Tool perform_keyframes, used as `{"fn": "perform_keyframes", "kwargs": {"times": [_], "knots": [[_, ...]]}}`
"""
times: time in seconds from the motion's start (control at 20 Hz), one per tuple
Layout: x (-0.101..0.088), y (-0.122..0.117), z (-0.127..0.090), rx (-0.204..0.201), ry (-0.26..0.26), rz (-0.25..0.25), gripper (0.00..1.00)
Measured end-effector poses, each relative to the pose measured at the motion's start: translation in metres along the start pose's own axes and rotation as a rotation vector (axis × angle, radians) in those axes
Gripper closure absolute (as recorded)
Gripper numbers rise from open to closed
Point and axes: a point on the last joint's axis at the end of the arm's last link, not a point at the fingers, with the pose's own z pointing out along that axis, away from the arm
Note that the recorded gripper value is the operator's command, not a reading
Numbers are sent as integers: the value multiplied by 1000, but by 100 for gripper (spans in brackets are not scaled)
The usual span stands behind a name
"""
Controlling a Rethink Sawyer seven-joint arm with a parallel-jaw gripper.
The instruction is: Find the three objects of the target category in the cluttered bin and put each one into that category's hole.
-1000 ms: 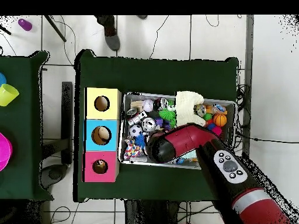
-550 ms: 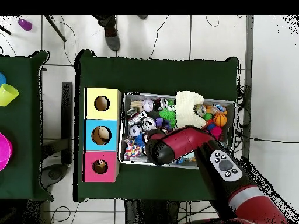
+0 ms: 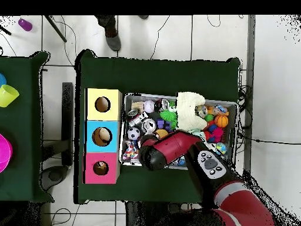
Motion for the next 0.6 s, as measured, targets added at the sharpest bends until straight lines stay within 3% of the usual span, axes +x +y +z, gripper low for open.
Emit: {"fn": "perform_keyframes", "kwargs": {"times": [0.45,0.5,0.6], "knots": [[3,-7,-4,22,-11,-1,0],[4,-8,-4,24,-12,0,100],[8,-10,-4,27,-11,2,100]]}}
